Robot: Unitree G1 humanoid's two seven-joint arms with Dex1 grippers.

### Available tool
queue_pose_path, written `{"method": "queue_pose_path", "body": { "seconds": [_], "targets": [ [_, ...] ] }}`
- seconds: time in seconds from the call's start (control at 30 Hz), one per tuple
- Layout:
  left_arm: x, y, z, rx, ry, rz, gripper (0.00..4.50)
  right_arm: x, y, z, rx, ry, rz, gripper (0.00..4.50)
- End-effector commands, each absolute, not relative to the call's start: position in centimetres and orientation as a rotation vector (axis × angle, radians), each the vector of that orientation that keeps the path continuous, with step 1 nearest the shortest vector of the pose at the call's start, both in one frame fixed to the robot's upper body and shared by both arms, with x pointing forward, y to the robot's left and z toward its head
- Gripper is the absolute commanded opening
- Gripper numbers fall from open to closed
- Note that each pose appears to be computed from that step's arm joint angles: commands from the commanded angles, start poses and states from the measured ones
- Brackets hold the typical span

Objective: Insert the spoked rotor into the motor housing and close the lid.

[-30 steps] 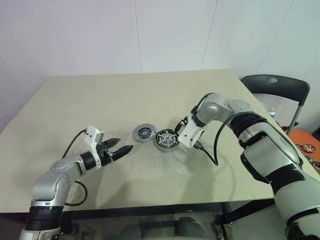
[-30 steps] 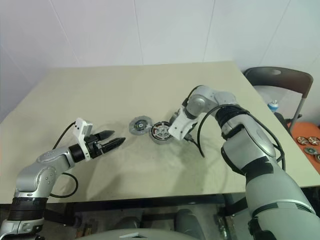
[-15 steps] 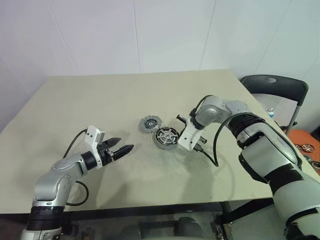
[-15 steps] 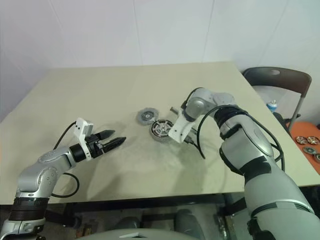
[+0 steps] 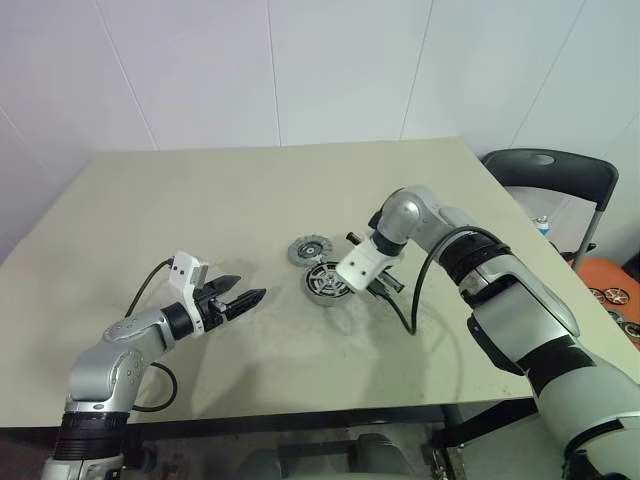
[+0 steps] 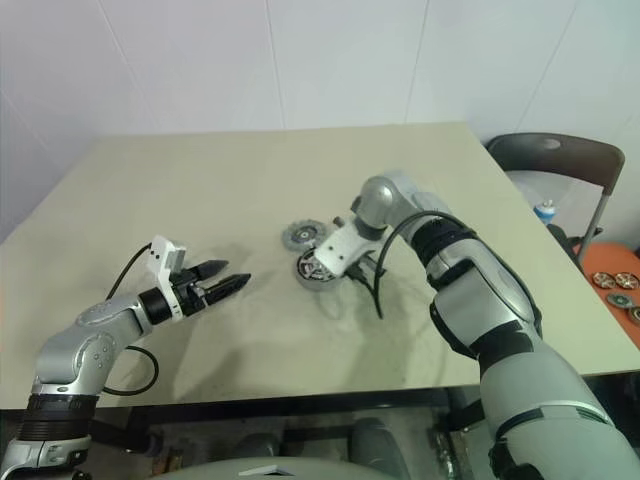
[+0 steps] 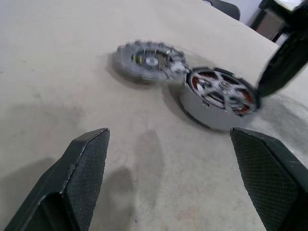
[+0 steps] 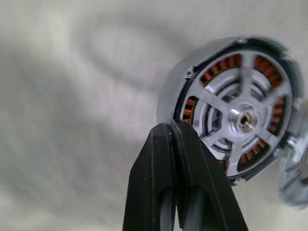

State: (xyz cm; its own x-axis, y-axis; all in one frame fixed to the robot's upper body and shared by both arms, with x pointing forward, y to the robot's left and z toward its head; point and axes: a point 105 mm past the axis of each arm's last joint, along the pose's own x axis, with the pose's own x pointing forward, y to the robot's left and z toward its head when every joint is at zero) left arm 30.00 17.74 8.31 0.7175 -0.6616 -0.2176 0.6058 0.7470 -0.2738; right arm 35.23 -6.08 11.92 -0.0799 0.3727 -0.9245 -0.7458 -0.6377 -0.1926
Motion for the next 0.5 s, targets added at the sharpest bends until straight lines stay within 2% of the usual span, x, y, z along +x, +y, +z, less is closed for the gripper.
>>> {"method": "queue_pose_path", "body": {
  "seconds": [0.03,0.23,0.5],
  "targets": [
    [30.7,17.8,9.6,-0.156,0.256,-0.702,4.26,33.8,-3.7,14.5,-1.237,0.416,1.84,0.02],
    [30.9,17.9,9.6,-0.155,0.252,-0.697,4.26,32.3,-3.1,12.9,-1.124,0.575,1.831,0.02],
    [30.4,18.0,9.5,-0.152,0.254,-0.687,4.26,32.9,-3.0,10.2,-1.083,0.703,1.711,0.02]
  ]
}}
